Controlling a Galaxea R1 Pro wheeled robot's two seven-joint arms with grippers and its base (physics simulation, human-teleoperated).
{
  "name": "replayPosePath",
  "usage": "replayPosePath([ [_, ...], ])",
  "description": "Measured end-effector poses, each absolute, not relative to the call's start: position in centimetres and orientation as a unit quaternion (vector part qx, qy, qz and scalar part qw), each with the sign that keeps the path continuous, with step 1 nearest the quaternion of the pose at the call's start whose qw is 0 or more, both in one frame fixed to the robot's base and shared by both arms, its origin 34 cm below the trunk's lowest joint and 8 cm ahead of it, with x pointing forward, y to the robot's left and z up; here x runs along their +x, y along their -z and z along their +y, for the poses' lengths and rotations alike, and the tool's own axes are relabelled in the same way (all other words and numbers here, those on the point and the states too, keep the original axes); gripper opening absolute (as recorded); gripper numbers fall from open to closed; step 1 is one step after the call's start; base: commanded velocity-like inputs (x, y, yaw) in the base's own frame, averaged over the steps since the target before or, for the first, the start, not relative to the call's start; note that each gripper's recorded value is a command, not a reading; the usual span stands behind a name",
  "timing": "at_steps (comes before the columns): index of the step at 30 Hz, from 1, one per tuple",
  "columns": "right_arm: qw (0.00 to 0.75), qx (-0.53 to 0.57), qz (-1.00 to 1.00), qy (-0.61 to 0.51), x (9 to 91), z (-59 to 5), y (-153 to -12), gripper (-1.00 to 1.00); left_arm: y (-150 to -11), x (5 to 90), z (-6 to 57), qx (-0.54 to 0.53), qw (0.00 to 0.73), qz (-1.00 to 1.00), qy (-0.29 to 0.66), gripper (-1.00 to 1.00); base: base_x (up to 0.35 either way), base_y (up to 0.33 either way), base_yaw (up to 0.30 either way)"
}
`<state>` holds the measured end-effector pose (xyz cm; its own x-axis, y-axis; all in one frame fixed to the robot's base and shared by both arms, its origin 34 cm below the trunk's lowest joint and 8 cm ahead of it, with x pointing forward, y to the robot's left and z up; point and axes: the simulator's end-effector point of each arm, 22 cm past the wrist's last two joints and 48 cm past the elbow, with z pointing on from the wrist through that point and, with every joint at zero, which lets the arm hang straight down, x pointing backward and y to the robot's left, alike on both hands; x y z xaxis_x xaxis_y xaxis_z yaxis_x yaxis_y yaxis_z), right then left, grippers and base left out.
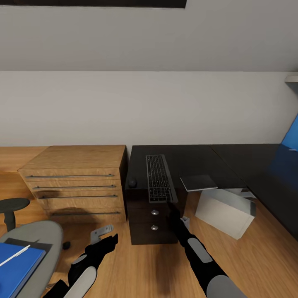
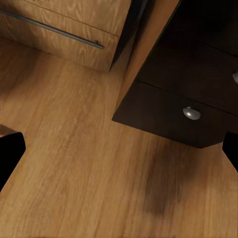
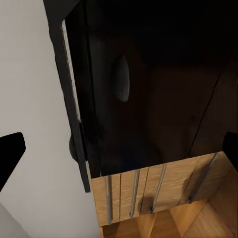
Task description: In the bedroom, organize the workspace by keeping the computer under the desk, ensuring the monitor is on the desk, placing the keyboard on the desk next to the monitor, placing the mouse on the desk next to the keyboard, moving the folder from the swivel chair onto the desk next to the mouse, stacking the notebook on top of the folder with the pen on top of the notebook, and positioning the swivel chair next to the desk.
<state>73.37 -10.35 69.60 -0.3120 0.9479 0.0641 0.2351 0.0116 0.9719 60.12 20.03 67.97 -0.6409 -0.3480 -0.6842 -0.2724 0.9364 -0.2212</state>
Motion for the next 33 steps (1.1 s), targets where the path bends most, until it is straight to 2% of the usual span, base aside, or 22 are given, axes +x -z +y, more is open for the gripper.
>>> replayPosePath([
  [15,0.341,0.476,0.624,-0.517,73.22,-10.26,-69.34,1.00,-67.97,60.13,20.11,-0.171,0.388,0.904,0.048,1.00,0.060,0.018,0.000],
  [33,0.341,0.476,0.624,-0.517,73.32,-10.29,-70.25,1.00,-68.83,60.19,20.12,-0.172,0.387,0.905,0.048,1.00,0.003,0.001,0.000],
])
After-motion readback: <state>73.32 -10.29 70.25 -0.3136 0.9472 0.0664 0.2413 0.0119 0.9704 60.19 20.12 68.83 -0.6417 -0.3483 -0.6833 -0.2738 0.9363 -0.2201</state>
